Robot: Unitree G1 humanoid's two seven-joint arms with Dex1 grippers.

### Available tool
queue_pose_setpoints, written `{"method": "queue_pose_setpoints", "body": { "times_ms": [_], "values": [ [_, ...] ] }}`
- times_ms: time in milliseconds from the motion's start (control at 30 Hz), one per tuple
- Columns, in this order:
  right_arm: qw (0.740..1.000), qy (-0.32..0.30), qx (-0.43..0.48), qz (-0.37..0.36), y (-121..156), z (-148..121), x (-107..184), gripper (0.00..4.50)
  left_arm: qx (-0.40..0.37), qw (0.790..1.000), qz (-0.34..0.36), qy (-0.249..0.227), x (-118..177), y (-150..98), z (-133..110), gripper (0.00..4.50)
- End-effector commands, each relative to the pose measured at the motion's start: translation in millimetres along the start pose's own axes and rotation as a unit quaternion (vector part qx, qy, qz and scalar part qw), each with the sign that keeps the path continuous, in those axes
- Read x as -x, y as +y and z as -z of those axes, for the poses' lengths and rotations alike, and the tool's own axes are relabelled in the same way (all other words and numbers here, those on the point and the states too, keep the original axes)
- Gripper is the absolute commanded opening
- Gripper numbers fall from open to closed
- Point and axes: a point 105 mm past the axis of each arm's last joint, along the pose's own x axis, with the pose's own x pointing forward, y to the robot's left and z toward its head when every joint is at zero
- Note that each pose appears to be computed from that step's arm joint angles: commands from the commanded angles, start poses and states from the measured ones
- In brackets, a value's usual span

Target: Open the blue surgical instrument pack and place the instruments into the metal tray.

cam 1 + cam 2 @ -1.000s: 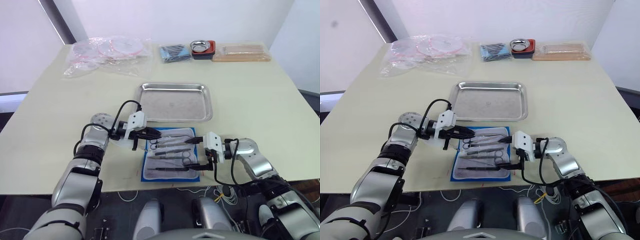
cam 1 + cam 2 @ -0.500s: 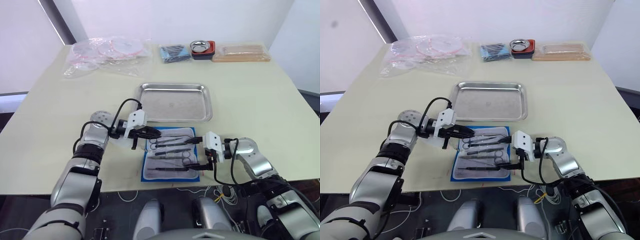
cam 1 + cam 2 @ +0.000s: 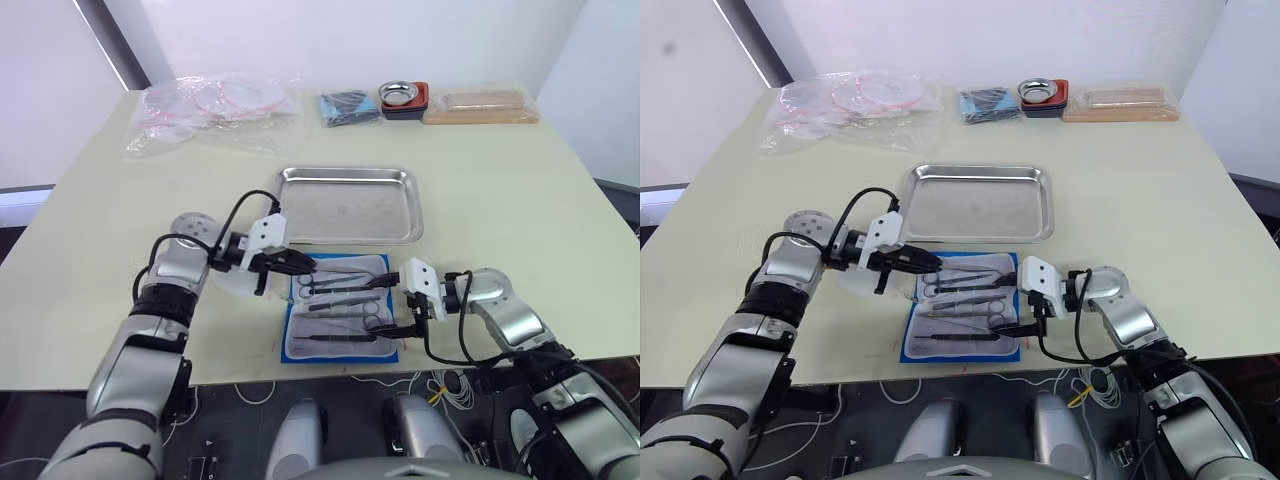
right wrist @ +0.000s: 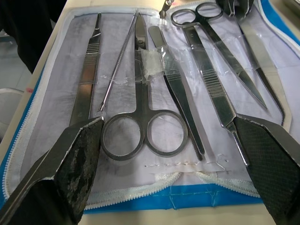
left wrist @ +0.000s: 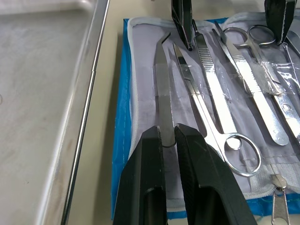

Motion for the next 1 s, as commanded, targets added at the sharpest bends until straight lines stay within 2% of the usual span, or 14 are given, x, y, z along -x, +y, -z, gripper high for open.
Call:
{"method": "queue_pose_setpoints", "body": {
  "times_ms": [33,333,467,1000],
  "values": [
    [0.988,0.116,-0.103,-0.015,22.7,65.9,2.2,4.50,-0.021,1.000,-0.011,0.009,11.2,5.6,-9.5,0.10],
    [0.988,0.113,-0.103,-0.009,21.4,65.3,0.8,4.50,-0.023,1.000,-0.003,0.019,19.2,3.8,-13.4,0.10],
    [0.988,0.113,-0.104,-0.008,21.9,66.0,0.4,4.50,-0.017,0.999,-0.012,0.028,28.3,1.7,-8.7,0.10],
    [0.988,0.114,-0.102,-0.008,21.9,67.1,0.3,4.50,0.002,0.998,-0.049,0.038,57.0,-5.6,-14.8,0.10]
  ]
}}
